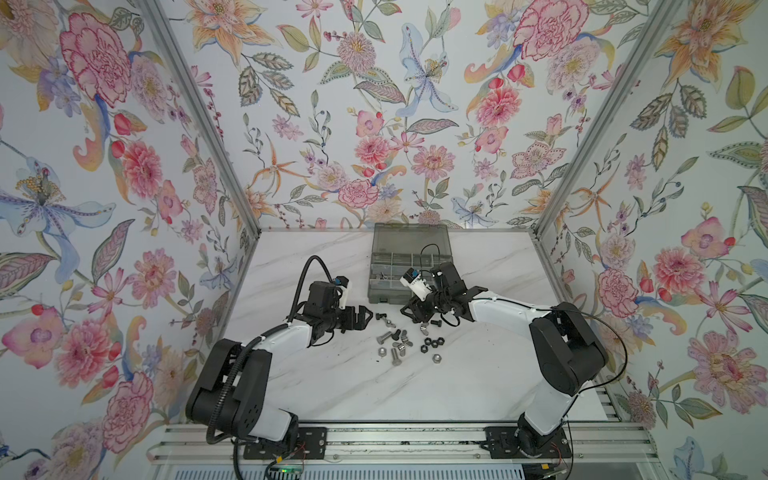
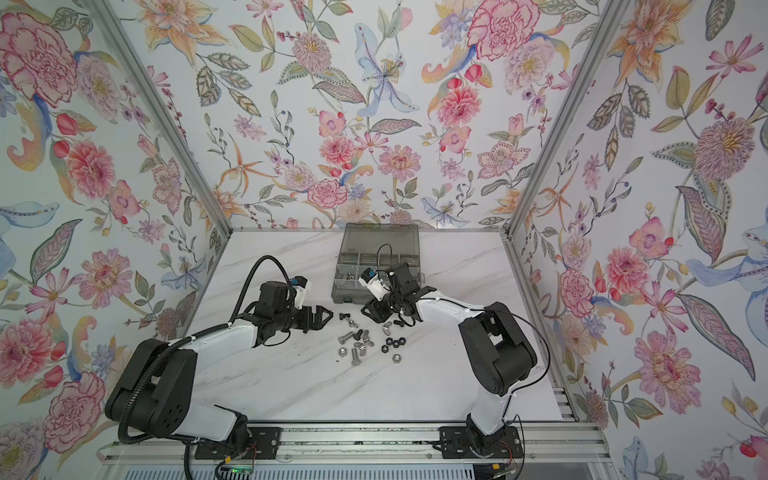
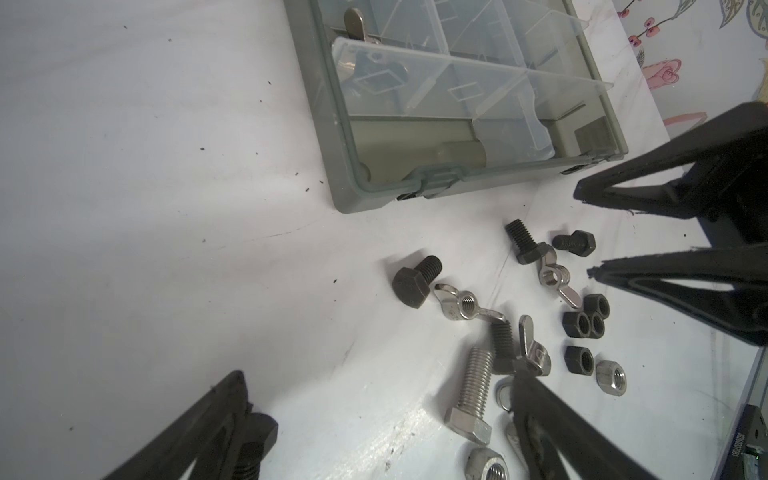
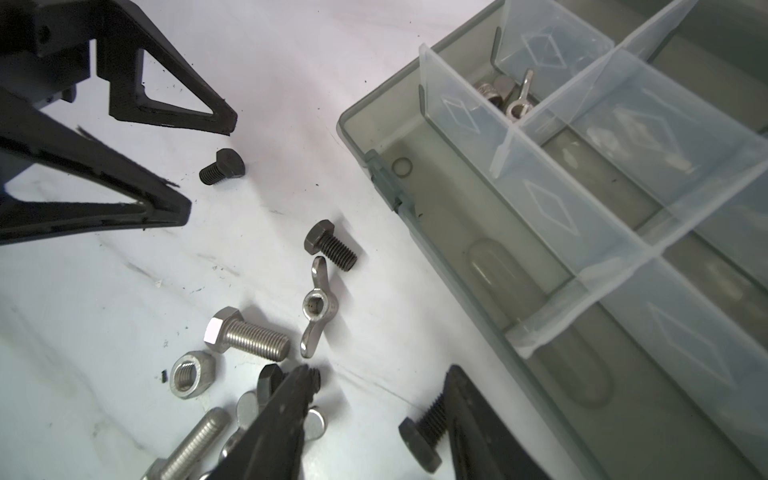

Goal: Sort the screws and nuts into containers
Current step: 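Open the right gripper to release the wing nut and move back toward the pile, then lower the right gripper and close it on a silver wing nut in the pile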

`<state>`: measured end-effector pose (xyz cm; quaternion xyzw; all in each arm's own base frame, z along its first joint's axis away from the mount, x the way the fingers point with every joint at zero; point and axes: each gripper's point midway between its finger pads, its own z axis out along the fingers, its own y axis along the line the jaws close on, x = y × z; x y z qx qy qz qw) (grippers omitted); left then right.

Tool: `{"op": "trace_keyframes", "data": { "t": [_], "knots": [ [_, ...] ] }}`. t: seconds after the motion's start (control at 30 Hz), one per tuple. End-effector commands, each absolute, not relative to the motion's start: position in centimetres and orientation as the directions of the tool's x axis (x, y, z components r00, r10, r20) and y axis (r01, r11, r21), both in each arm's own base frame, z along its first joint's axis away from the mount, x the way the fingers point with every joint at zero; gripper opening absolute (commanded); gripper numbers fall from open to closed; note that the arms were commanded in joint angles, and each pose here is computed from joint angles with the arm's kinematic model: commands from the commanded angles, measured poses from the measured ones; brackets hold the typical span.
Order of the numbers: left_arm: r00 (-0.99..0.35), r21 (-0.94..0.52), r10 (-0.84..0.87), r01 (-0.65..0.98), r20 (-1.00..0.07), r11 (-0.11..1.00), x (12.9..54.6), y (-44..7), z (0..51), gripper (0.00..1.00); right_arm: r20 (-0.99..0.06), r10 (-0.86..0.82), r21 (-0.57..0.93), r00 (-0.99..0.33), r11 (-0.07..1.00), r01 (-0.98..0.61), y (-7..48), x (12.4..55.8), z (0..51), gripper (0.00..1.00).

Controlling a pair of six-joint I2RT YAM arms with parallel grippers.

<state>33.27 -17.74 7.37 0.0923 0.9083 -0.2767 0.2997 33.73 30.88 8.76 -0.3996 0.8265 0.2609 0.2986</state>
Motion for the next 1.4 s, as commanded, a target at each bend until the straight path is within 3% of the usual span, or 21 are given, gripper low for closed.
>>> {"op": "trace_keyframes", "data": {
  "t": [0.0,0.67,1.37],
  "knots": [
    [-0.787,-0.464,-0.021,0.342,-0.617,0.817,34.3,-18.4,8.6,0.99,-0.686,-0.499,0.239,-0.53,0.533,-0.812,31.5,32.0,8.9,0.56],
    [-0.79,-0.47,-0.009,0.356,-0.613,0.808,33.7,-18.5,8.5,0.99,-0.61,-0.511,0.296,-0.605,0.562,-0.773,36.0,30.9,5.6,0.55],
    [-0.788,-0.479,-0.004,0.371,-0.616,0.796,33.4,-18.5,8.3,0.99,-0.555,-0.536,0.244,-0.636,0.626,-0.74,36.1,31.0,2.5,0.39]
  ]
}}
